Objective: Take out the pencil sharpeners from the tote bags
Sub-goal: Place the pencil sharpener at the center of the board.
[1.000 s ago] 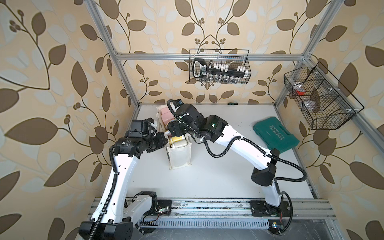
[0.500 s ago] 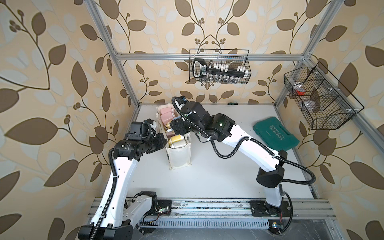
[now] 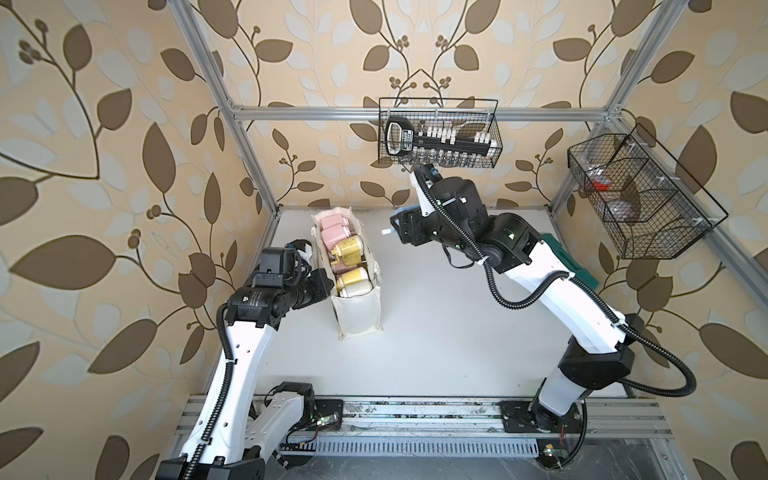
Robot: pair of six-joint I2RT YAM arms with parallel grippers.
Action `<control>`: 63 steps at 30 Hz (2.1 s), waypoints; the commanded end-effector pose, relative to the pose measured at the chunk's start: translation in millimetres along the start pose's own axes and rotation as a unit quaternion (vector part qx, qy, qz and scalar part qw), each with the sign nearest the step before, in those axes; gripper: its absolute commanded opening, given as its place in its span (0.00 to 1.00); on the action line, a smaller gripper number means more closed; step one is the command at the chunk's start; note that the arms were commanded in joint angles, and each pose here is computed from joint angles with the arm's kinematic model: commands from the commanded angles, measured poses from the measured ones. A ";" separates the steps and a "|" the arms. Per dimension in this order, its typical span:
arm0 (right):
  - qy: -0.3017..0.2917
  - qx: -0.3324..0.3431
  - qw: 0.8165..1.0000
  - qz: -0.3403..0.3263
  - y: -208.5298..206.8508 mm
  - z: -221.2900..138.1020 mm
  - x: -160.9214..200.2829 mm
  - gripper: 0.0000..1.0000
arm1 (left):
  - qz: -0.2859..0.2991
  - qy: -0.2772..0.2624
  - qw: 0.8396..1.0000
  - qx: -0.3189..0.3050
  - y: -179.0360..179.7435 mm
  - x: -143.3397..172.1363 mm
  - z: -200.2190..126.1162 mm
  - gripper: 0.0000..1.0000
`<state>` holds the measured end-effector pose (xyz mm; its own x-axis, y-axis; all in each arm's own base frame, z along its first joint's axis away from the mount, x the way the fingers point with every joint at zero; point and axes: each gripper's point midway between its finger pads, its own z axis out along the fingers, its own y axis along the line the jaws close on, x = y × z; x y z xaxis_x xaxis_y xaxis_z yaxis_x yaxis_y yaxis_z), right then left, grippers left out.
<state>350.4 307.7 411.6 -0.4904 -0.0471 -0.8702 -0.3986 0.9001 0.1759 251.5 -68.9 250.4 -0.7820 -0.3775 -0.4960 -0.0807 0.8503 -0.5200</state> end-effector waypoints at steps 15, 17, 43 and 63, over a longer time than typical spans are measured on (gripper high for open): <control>0.112 0.109 0.987 0.047 -137.5 137.3 99.9 0.66 | 0.009 -0.002 1.000 -0.014 7.0 5.3 0.5 0.00; 0.124 0.098 0.986 0.047 -133.9 159.7 110.1 0.66 | 0.009 -0.001 1.000 -0.015 7.2 5.3 0.9 0.00; 0.168 0.089 0.982 -0.015 -105.2 315.3 171.1 0.68 | 0.014 -0.001 1.000 -0.015 6.4 6.1 -1.6 0.00; 0.205 0.084 0.975 -0.018 -101.9 328.3 206.7 0.78 | 0.012 0.005 1.000 -0.010 5.4 7.7 0.5 0.00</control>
<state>545.3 344.3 73.6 -0.7518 -0.2026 -0.6275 -0.2942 0.9547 0.0442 250.9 -66.8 250.3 -0.7737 -0.3788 -0.5078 -0.0819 0.8547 -0.5127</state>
